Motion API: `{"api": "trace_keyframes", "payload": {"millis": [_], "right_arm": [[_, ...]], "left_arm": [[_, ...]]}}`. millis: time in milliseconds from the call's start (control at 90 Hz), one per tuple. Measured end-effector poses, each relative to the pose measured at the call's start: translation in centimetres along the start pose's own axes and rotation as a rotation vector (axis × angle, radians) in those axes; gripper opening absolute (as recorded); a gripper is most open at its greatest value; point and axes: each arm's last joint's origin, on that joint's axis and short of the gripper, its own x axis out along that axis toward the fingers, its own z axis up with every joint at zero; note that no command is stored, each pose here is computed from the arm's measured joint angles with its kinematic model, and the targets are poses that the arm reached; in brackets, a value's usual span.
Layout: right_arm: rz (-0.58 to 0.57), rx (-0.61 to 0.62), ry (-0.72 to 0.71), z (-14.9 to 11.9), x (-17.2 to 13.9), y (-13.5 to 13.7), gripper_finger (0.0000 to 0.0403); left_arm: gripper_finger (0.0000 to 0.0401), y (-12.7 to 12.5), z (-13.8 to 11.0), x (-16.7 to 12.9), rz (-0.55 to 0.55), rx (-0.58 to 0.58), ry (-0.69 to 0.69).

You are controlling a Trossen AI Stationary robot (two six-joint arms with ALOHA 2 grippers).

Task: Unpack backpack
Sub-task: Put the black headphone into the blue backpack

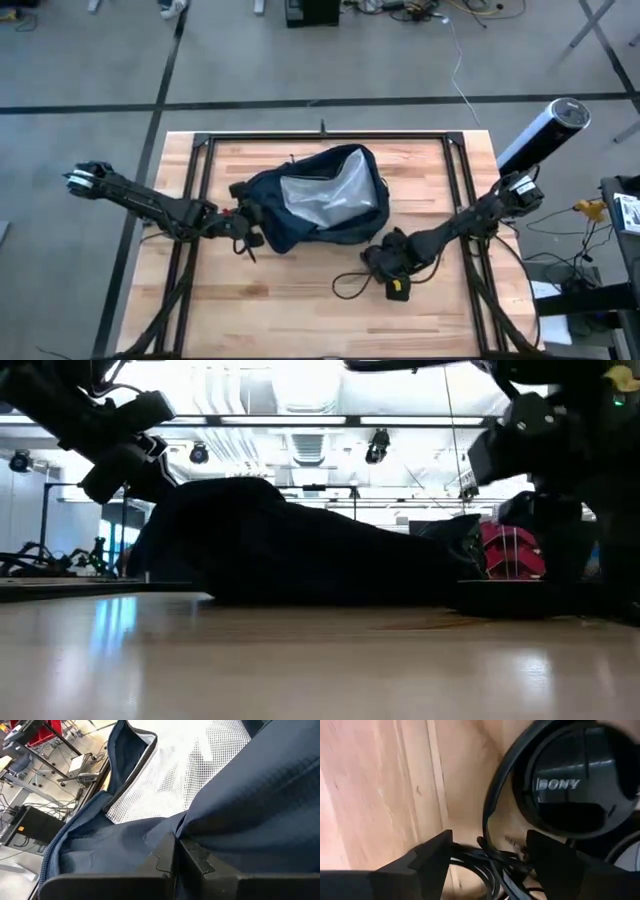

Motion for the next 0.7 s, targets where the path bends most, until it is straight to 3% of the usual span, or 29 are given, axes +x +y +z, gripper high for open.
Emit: {"api": "trace_keyframes", "payload": {"millis": [233, 444, 611, 700], "right_arm": [[-0.066, -0.018, -0.006, 0.1, 1.7, -0.8, 0.0174], [-0.064, -0.101, 0.032, 0.8, 0.5, -0.4, 0.0018], [-0.055, -0.160, -0.037, 2.9, -4.7, 0.9, 0.0011], [-0.067, -0.265, -0.125, 3.9, -7.0, 1.4, 0.0004]], "left_arm": [[0.0000, -0.1, -0.1, 0.1, 0.005, 0.008, 0.006], [0.0000, -0.2, -0.1, 0.3, 0.004, 0.014, 0.012], [0.0000, -0.3, -0.2, 0.3, -0.024, 0.017, 0.023], [0.0000, -0.4, -0.3, 0.4, -0.051, 0.022, 0.030]]}}
